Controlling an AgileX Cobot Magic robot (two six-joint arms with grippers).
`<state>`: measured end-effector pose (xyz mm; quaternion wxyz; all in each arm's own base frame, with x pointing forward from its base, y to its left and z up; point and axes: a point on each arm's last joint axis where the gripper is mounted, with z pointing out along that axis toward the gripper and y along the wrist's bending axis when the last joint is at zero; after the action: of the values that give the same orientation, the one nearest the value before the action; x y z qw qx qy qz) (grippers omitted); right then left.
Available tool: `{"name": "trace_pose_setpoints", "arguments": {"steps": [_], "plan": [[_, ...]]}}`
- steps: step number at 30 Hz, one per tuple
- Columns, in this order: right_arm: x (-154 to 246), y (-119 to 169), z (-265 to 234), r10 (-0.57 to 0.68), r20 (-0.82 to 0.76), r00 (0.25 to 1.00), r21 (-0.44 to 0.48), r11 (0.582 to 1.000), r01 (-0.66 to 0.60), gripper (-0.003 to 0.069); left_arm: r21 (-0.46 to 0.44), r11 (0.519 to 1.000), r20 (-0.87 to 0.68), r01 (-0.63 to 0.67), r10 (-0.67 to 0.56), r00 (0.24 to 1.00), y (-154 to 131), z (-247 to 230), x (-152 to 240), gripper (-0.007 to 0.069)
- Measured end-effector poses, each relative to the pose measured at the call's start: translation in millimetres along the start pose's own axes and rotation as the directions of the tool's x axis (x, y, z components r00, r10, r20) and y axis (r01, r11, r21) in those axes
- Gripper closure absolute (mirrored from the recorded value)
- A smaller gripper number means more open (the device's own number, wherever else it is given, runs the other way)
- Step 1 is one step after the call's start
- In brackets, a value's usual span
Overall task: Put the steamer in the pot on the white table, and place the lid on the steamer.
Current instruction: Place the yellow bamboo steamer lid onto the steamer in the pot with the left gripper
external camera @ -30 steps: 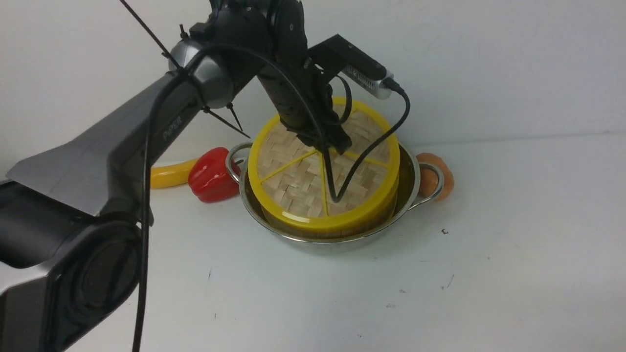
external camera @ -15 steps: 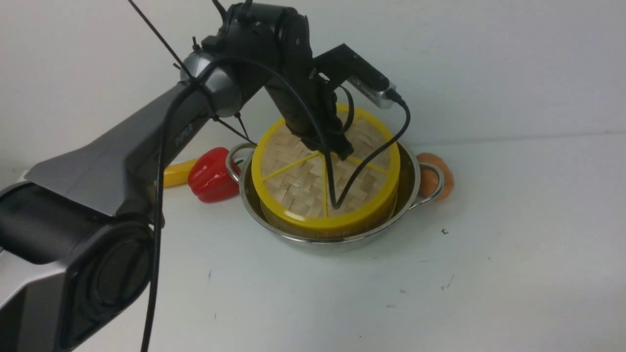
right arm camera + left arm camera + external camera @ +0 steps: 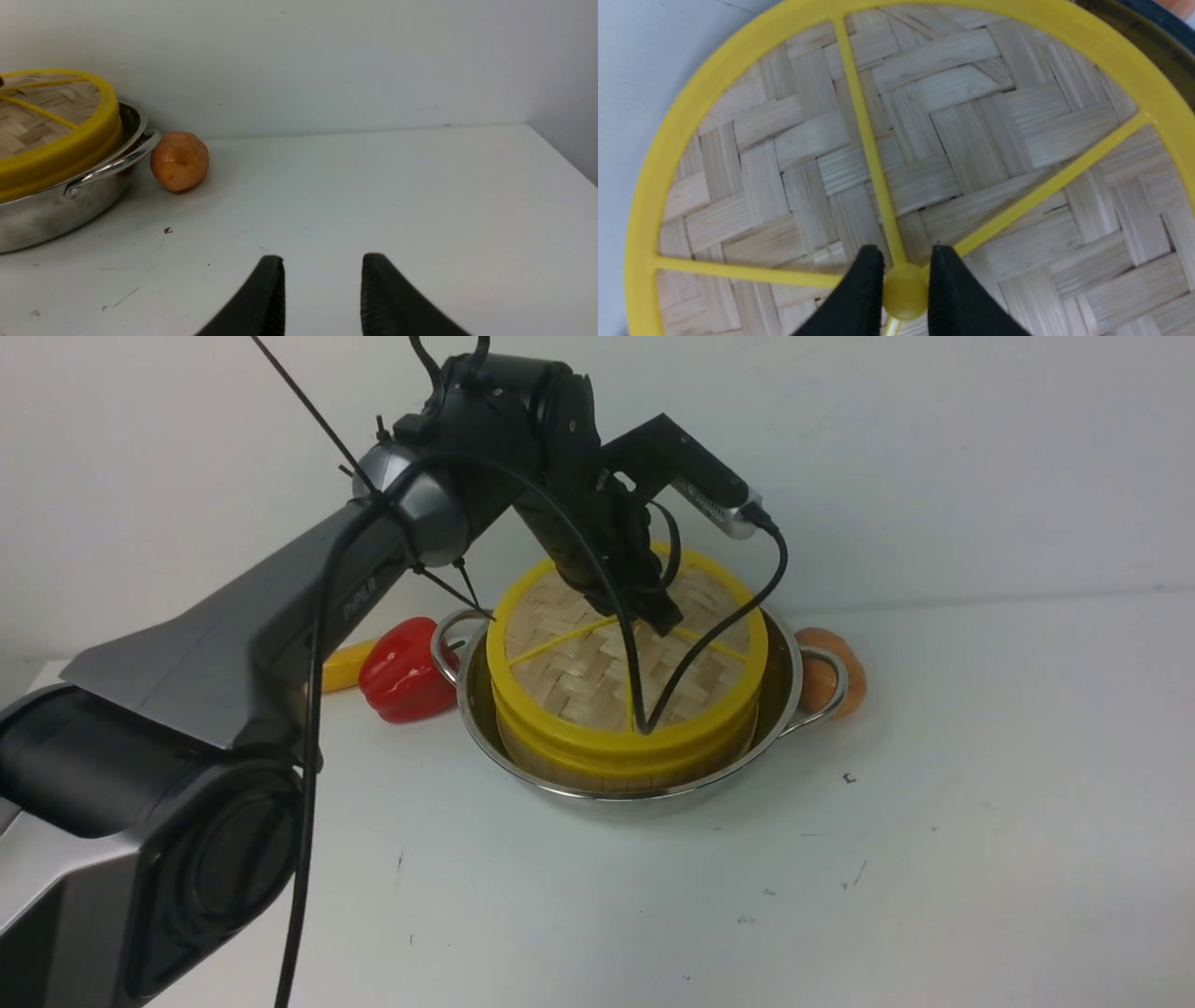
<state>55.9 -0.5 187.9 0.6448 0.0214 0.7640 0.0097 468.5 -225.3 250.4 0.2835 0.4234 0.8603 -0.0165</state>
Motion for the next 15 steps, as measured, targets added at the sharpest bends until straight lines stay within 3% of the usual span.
{"name": "trace_pose_setpoints", "arguments": {"steps": [15], "plan": [[0, 0, 0, 0.003, 0.0, 1.0, -0.001, 1.0, -0.003, 0.0411, 0.003, 1.0, -0.013, -0.025, 0.025, 1.0, -1, 12, 3, 0.0513]]}}
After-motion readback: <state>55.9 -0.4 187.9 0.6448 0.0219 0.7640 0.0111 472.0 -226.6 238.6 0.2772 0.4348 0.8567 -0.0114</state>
